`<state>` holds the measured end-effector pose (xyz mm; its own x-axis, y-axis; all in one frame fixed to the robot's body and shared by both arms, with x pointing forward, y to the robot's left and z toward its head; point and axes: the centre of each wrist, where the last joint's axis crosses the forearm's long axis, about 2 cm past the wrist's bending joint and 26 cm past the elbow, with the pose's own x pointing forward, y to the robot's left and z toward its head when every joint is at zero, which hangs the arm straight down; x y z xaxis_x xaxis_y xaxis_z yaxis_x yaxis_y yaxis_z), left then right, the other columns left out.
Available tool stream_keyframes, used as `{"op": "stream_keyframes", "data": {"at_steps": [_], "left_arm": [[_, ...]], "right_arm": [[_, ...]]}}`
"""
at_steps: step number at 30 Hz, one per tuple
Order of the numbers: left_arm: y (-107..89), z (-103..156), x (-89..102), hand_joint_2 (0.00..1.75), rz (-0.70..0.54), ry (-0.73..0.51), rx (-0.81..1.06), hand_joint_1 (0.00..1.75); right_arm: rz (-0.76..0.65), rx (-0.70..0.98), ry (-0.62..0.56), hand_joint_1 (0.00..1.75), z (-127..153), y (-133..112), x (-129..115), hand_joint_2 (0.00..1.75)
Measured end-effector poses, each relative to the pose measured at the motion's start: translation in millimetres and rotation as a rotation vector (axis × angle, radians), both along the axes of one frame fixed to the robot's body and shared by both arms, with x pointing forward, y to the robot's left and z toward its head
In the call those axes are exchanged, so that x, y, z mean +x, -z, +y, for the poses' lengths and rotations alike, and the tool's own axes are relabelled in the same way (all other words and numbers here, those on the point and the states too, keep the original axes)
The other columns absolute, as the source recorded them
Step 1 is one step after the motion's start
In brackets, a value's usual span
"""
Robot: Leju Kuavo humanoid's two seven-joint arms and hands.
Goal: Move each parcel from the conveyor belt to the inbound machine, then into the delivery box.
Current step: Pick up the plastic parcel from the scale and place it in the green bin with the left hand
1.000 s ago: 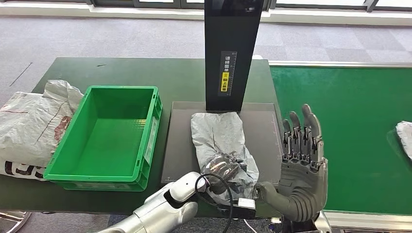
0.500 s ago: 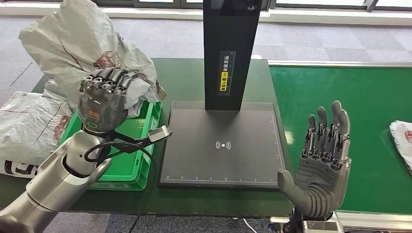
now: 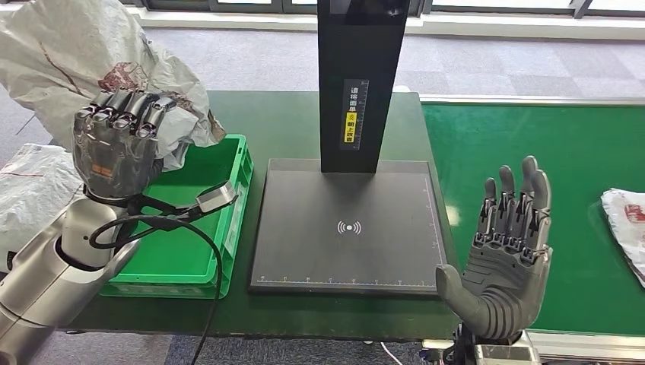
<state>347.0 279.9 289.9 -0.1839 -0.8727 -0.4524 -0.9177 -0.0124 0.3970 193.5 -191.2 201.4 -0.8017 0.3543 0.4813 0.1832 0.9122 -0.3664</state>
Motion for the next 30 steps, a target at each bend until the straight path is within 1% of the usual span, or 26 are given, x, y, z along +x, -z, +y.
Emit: {"op": "stream_keyframes", "data": {"at_steps": [8, 11, 16, 18, 20, 22, 23, 25, 27, 28, 30], "left_arm": [[-4.3, 7.5, 1.1, 1.75, -0.026, 0.004, 0.016, 1.75], [-3.1, 12.8, -0.2, 1.75, -0.032, 0.021, 0.066, 1.75], [-7.9, 32.5, -15.3, 1.75, -0.067, 0.080, 0.277, 1.75], [-11.5, 41.5, -22.9, 1.75, -0.091, 0.063, 0.305, 1.75], [-8.0, 57.8, -31.2, 1.75, -0.089, -0.008, 0.263, 1.75], [5.4, 78.9, -40.5, 1.75, -0.048, -0.109, 0.177, 1.75], [14.2, 89.3, -45.8, 1.75, -0.011, -0.160, 0.128, 1.75], [32.1, 111.3, -55.6, 1.75, 0.106, -0.277, 0.009, 1.75], [53.1, 123.1, -61.0, 1.75, 0.245, -0.433, -0.165, 1.75], [66.8, 123.2, -63.5, 1.75, 0.305, -0.527, -0.266, 1.75], [101.1, 118.0, -73.0, 1.75, 0.407, -0.724, -0.454, 1.75]], "right_arm": [[-0.003, 0.011, 0.024, 0.00, -0.5, 0.0, -0.3, 1.75], [-0.007, 0.021, 0.045, 0.00, -1.0, 1.6, -2.3, 1.75], [-0.005, 0.045, 0.090, 0.00, -2.7, 8.2, -10.0, 1.75], [0.003, 0.049, 0.093, 0.00, -3.1, 10.9, -13.0, 1.75], [0.019, 0.051, 0.089, 0.00, -3.8, 15.4, -17.9, 1.75], [0.041, 0.050, 0.083, 0.00, -5.4, 21.7, -24.7, 1.75], [0.052, 0.048, 0.077, 0.00, -6.4, 24.7, -28.1, 1.75], [0.068, 0.043, 0.060, 0.00, -8.9, 30.4, -34.5, 1.75], [0.082, 0.038, 0.036, 0.00, -11.6, 35.6, -40.2, 1.75], [0.088, 0.032, 0.023, 0.00, -13.3, 37.9, -42.4, 1.75], [0.096, 0.017, -0.006, 0.00, -17.0, 41.6, -44.9, 1.75]]}}
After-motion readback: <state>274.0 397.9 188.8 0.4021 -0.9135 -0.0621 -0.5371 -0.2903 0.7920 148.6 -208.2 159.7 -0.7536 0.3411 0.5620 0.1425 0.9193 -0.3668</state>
